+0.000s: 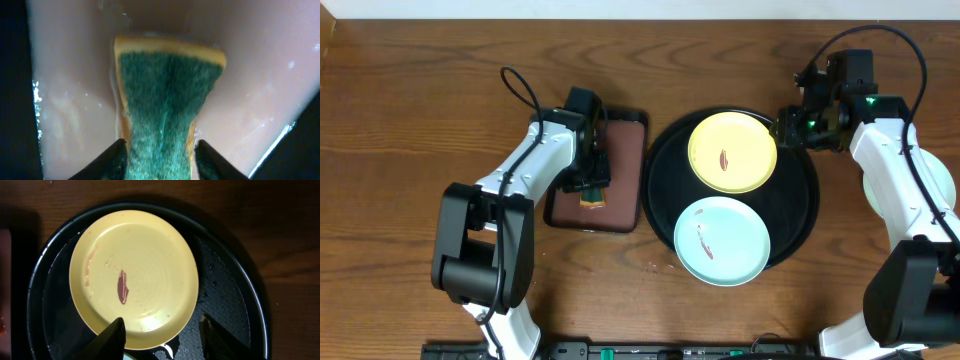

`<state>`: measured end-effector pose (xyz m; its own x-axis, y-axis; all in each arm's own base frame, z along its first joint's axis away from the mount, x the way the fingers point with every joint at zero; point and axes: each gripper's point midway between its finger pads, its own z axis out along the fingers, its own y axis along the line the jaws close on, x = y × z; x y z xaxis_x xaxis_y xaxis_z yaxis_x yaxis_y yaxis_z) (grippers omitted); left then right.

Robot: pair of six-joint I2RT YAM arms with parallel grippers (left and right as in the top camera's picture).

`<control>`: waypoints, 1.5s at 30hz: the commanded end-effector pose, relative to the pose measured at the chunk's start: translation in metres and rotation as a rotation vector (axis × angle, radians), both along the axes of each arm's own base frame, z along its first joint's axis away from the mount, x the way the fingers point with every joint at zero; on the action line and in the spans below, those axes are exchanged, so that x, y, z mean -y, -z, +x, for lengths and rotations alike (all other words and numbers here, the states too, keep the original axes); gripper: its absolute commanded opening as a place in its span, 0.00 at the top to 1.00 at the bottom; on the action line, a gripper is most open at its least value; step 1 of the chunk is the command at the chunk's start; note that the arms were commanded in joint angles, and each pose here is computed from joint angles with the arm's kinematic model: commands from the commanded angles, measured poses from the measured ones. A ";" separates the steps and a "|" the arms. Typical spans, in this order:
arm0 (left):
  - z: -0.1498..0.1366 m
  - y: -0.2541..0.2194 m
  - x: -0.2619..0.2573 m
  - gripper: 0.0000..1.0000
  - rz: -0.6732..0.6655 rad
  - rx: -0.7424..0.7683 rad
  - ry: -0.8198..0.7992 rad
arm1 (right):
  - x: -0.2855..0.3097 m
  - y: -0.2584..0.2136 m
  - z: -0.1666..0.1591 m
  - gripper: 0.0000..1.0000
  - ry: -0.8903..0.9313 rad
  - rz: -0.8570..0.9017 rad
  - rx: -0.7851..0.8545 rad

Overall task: Clean dirty plates on tray and stack at the side
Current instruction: 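Grasp the sponge with the left gripper and dip it in water, then scrub the yellow plate with the sponge while right gripper holds rim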

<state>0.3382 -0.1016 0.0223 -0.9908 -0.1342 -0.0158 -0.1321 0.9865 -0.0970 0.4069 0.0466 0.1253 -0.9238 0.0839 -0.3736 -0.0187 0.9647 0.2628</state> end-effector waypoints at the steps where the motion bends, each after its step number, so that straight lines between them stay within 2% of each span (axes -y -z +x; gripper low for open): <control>1: -0.010 0.018 -0.004 0.68 0.034 -0.028 0.013 | -0.004 -0.005 0.002 0.53 -0.008 0.012 0.016; 6: -0.015 0.037 0.009 0.78 0.024 -0.026 0.049 | -0.003 -0.008 0.009 0.51 -0.005 0.005 0.050; 9: -0.018 0.041 0.015 0.92 0.026 -0.032 0.069 | 0.000 -0.010 0.015 0.51 0.002 -0.013 0.077; 12: -0.017 0.038 0.017 0.93 0.025 -0.029 0.075 | 0.001 -0.011 0.020 0.53 0.002 -0.018 0.096; 17: -0.003 0.008 0.020 0.93 0.023 -0.023 0.070 | 0.008 0.016 0.027 0.67 -0.011 -0.072 0.059; 22: 0.020 -0.043 0.029 0.93 0.000 0.037 0.071 | 0.008 0.059 0.030 0.64 -0.066 -0.093 -0.011; 25: 0.033 -0.069 0.045 0.92 -0.078 0.081 0.077 | 0.008 0.080 0.028 0.61 -0.073 -0.095 -0.056; 30: 0.050 -0.097 0.084 0.93 -0.275 0.150 0.108 | 0.010 0.102 0.029 0.62 -0.069 -0.094 -0.091; 34: 0.064 -0.106 0.107 0.92 -0.336 0.220 0.097 | 0.007 0.122 0.025 0.76 -0.072 -0.073 -0.135; 36: 0.067 -0.109 0.118 0.93 -0.350 0.254 0.121 | 0.004 0.130 0.022 0.88 -0.080 -0.061 -0.158; 37: 0.068 -0.111 0.124 0.93 -0.357 0.267 0.132 | 0.002 0.133 0.021 0.97 -0.085 -0.050 -0.167; 45: 0.077 -0.120 0.171 0.92 -0.433 0.348 0.130 | -0.011 0.127 0.003 0.99 -0.088 -0.032 -0.232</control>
